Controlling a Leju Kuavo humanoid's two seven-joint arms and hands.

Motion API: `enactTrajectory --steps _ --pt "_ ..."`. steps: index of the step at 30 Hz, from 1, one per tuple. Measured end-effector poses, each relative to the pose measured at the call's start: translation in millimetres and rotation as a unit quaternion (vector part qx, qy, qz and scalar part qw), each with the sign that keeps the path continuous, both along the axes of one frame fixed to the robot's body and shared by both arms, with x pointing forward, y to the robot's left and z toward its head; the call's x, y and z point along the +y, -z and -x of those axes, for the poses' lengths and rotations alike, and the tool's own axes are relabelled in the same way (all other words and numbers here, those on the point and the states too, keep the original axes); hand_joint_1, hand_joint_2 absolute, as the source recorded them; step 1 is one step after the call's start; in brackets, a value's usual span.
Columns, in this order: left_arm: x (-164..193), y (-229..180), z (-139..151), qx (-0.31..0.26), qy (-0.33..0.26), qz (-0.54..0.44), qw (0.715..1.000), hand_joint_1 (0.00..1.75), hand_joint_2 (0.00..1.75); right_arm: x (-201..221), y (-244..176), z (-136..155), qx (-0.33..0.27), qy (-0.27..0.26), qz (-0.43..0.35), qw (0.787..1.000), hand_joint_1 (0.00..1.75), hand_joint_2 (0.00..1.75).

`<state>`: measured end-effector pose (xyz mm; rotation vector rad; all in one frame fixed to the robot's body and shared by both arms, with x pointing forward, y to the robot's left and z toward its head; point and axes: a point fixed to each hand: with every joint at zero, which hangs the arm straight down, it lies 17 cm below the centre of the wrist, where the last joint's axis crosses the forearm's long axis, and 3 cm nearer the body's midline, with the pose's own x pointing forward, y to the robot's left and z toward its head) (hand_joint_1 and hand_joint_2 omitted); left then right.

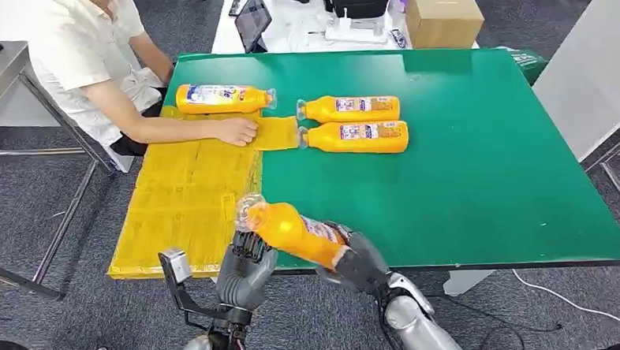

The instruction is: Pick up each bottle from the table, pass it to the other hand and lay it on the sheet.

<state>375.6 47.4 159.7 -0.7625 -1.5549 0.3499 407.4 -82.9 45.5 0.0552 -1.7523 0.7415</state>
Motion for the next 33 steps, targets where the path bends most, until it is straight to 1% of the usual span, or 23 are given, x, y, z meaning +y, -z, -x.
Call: enactTrajectory --steps 1,2,3,6,7,8,10,11,13,16,18,20,23,24,25,26,28,32,33 --pt "0 -1 0 -0.001 0.000 0.000 1.000 0.00 1.75 2 0 1 0.000 -0.002 0.000 1.000 1.75 1.75" --pt "0 -1 0 -0.003 0.000 -0.001 1.000 0.00 1.75 4 0 2 0.000 -0.006 0.001 1.000 1.71 1.75" --pt "-1 -3 0 -0.009 -0.001 -0.008 1.000 0.00 1.75 8 1 5 0.001 -0.013 0.000 1.000 1.75 1.75" --pt "-2 -7 -3 -0.038 -0.027 -0.079 0.996 0.00 1.75 24 1 12 0.000 -0.030 0.002 1.000 1.75 1.75" --pt "-4 -7 -4 -0.045 -0.030 -0.098 0.994 0.00 1.75 28 1 13 -0.002 -0.032 0.003 0.999 1.73 1.75" --pt "-8 -6 -3 -0.048 -0.029 -0.111 0.992 0.00 1.75 33 0 16 -0.004 -0.038 0.005 0.999 1.75 1.75" --pt "-13 -2 -3 -0.047 -0.025 -0.122 0.991 0.00 1.75 40 1 20 -0.003 -0.045 0.006 0.999 1.75 1.75" --pt "-15 -1 -3 -0.049 -0.023 -0.126 0.990 0.00 1.75 42 1 21 -0.003 -0.047 0.006 0.999 1.71 1.75" --pt "-18 1 -4 -0.050 -0.024 -0.137 0.989 0.00 1.75 47 1 22 -0.003 -0.053 0.005 0.999 1.73 1.75" --pt "-18 3 -7 -0.057 -0.034 -0.159 0.985 0.00 1.75 55 -1 24 0.006 -0.061 -0.006 0.998 1.75 1.75" --pt "-18 2 -8 -0.067 -0.043 -0.175 0.981 0.00 1.75 57 -2 23 0.005 -0.056 -0.002 0.998 1.75 1.75" --pt "-21 5 -9 -0.058 -0.035 -0.167 0.984 0.00 1.75 59 -3 21 -0.004 -0.051 0.013 0.999 1.75 1.75" --pt "-25 9 -9 -0.046 -0.016 -0.146 0.988 0.00 1.75 62 -4 21 -0.005 -0.056 0.014 0.998 1.75 1.75" --pt "-25 10 -9 -0.045 -0.014 -0.144 0.988 0.33 1.75 62 -4 22 -0.005 -0.057 0.015 0.998 1.75 1.75" --pt "-26 11 -9 -0.039 -0.008 -0.138 0.990 1.47 1.75 62 -3 22 -0.005 -0.058 0.015 0.998 1.75 1.75" --pt "-28 13 -8 -0.031 0.004 -0.123 0.992 1.75 1.75 63 -4 22 -0.005 -0.059 0.014 0.998 1.75 1.75" --pt "-28 13 -8 -0.021 0.026 -0.090 0.995 1.75 1.75 64 -4 23 -0.007 -0.063 0.013 0.998 1.75 1.75" --pt "-25 11 -9 -0.023 0.029 -0.077 0.996 1.75 1.75 67 -4 23 -0.007 -0.068 0.013 0.998 1.75 1.75" --pt "-24 12 -9 -0.021 0.029 -0.075 0.997 1.75 1.75 67 -4 23 -0.006 -0.069 0.012 0.998 1.68 1.75"
